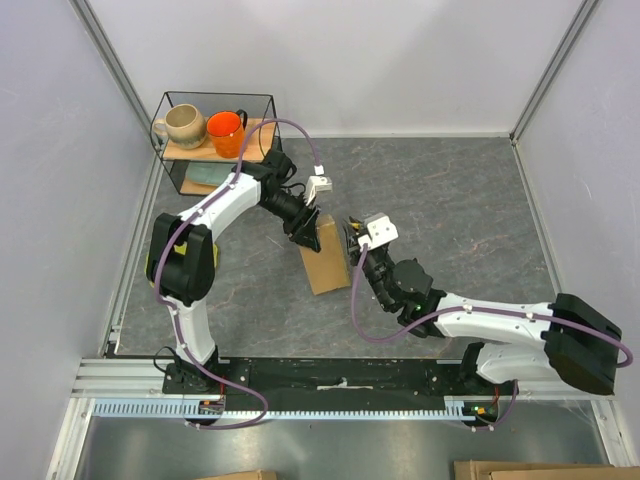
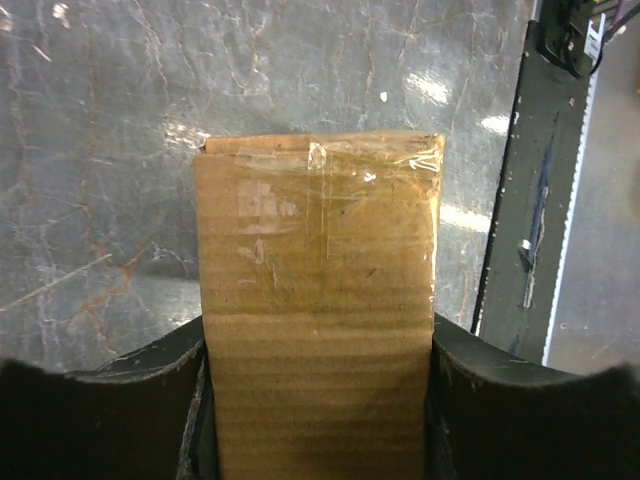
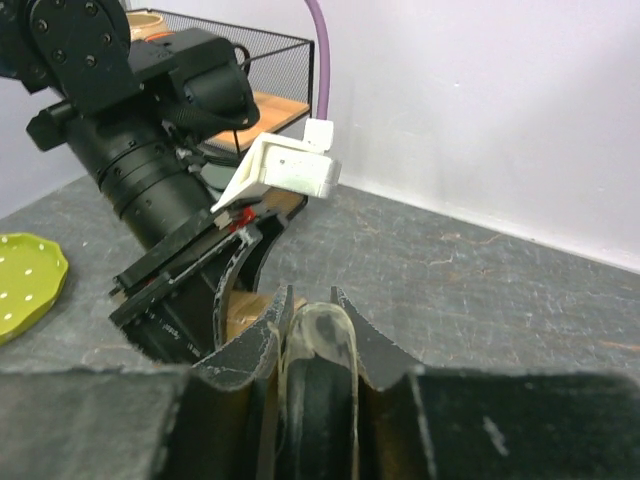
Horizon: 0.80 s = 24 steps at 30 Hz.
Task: Unpack the express box
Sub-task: Adjust the express box at the center of the board.
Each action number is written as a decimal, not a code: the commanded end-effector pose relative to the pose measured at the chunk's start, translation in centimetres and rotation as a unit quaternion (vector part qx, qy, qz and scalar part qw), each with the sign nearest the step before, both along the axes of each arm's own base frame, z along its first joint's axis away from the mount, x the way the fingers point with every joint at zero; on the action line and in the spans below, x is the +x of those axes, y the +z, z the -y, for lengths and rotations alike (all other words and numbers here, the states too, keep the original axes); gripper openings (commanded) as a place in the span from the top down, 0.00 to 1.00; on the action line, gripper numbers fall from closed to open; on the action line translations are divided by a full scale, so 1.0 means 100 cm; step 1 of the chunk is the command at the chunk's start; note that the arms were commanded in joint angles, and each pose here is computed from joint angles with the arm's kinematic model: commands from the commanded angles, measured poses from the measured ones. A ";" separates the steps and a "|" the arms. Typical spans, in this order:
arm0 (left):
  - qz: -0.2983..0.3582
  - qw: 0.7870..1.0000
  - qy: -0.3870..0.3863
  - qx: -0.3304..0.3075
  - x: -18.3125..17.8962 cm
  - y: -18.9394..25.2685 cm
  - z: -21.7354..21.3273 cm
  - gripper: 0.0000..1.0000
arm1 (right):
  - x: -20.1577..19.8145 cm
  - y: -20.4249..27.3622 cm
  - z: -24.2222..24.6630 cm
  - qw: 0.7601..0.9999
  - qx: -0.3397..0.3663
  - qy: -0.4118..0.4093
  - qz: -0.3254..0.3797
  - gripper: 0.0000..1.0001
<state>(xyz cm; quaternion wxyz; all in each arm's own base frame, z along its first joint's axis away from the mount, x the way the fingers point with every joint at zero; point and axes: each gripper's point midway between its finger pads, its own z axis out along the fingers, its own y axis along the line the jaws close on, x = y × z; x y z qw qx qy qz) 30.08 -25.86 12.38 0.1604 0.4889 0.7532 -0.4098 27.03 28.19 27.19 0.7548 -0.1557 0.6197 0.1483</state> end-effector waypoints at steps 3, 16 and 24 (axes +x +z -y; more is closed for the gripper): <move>-0.018 0.999 -0.023 0.020 -0.016 -0.016 -0.008 0.85 | 0.008 0.017 -0.011 0.998 0.042 0.009 0.039 1.00; 0.001 0.999 0.038 0.038 -0.005 -0.013 -0.008 0.87 | 0.010 0.000 -0.023 0.999 0.039 0.022 0.025 1.00; 0.003 0.998 0.039 0.044 -0.008 -0.015 -0.008 0.88 | 0.018 -0.015 -0.027 0.999 0.033 0.016 0.016 1.00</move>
